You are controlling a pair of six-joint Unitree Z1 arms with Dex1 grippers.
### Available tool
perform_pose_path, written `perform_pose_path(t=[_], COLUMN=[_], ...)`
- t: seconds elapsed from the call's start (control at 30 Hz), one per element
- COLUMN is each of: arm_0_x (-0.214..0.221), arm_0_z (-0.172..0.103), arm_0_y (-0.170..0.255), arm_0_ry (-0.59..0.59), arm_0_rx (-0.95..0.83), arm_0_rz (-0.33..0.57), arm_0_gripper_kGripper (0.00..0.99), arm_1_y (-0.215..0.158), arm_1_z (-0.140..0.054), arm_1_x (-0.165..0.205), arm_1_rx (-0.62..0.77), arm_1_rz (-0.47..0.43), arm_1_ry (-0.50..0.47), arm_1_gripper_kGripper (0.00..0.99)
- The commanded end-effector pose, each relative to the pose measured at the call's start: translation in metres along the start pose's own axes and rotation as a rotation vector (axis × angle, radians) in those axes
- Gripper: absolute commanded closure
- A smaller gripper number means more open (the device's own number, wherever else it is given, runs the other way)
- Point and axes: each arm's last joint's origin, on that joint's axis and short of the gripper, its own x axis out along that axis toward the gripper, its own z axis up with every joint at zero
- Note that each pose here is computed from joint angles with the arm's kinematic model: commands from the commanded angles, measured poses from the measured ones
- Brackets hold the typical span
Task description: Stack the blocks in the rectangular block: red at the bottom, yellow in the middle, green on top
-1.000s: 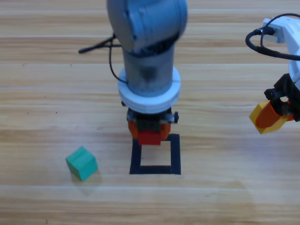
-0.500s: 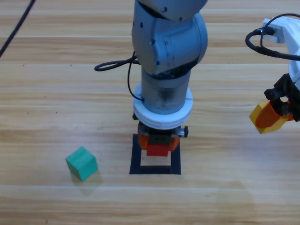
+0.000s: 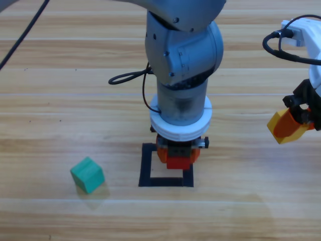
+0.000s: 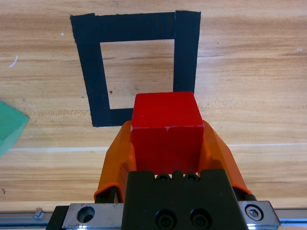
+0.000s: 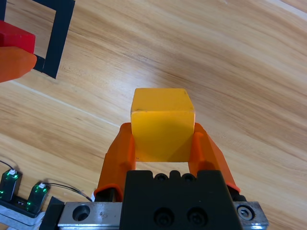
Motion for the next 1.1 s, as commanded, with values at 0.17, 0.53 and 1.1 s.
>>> perform_pose_path(t=[0.17,0.53,1.1], arm_0_x=[0.03,0.041,0.057], arm_0_z=[0.015,0.024,0.022], arm_0_y=[0.013,0.019,0.019], arm_0_ry=[0.04,0.068,0.092], arm_0_rx=[-0.052,-0.057,-0.03], arm_0_rz=[0.054,0.051,0.058], arm_0_gripper_kGripper=[0.864,0.855,0.853], arm_1_y=[0.004,0.005,0.005], arm_1_z=[-0.009,-0.009,-0.008], arm_1_x=[0.019,0.02,0.022], arm_1_rx=[-0.035,-0.035,-0.035], arm_1_rz=[-0.025,-0.026,-0.029], arm_1_ry=[0.076,0.079,0.083], arm_1_gripper_kGripper=[0.841,0.841,0.841])
